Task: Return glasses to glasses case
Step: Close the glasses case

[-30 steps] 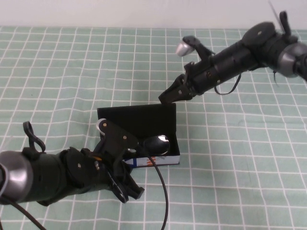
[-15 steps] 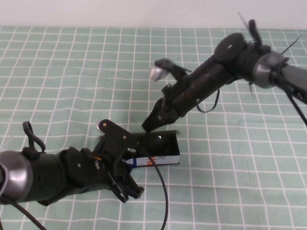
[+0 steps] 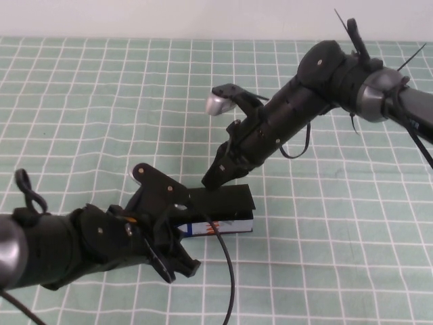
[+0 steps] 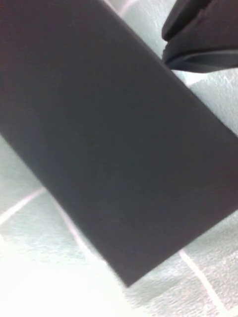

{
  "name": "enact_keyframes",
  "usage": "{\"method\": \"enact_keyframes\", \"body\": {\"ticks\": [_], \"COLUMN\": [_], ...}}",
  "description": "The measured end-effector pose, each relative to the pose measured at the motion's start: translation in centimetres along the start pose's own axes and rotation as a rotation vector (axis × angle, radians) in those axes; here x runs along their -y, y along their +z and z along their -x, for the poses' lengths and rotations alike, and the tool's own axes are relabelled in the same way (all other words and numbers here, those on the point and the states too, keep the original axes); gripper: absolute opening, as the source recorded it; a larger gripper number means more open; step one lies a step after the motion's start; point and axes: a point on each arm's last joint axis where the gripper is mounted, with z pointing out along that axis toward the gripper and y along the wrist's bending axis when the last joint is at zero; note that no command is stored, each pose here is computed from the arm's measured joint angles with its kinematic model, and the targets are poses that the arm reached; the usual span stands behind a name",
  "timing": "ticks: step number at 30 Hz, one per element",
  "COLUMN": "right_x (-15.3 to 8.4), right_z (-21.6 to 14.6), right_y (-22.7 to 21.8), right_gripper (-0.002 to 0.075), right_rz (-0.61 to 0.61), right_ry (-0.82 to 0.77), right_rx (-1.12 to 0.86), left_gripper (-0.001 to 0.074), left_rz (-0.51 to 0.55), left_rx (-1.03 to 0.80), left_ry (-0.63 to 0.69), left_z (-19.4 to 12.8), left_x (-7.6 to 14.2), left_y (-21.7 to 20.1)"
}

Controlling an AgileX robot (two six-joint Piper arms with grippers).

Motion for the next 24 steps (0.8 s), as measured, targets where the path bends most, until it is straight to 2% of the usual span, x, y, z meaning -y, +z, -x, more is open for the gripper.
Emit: {"method": "enact_keyframes", "body": {"ticks": [10,16,19,24], "right_x": [0.2,-0.5,-2.1,-7.0], "right_z": [-2.9,-2.3,-0.6,2.8], "right_y": [2.0,1.1,-1.1,-8.6], "right_gripper": [-0.0013,-0.0013,-0.0013,-0.0013], "right_rz": [0.054,0.050,0.021,-0.065], "right_ry": [0.097,0.021,-0.055,-0.142], "right_rx": [-0.069,-0.041,0.013,0.179], "left_gripper": [-0.0005,-0.0005,-0.0005,-0.0005], "left_rz": [-0.091,-0.132,-0.151,-0.181], "left_rx": [0.033,0.103,0.188,0.389], "left_ry": [0.003,0.011,0.022,0.067], "left_z": [0.9,1.9,2.9,3.9], "left_x": [0.8,1.1,1.2,1.5], "left_y": [-2.4,-5.1,-7.8,-14.3]}}
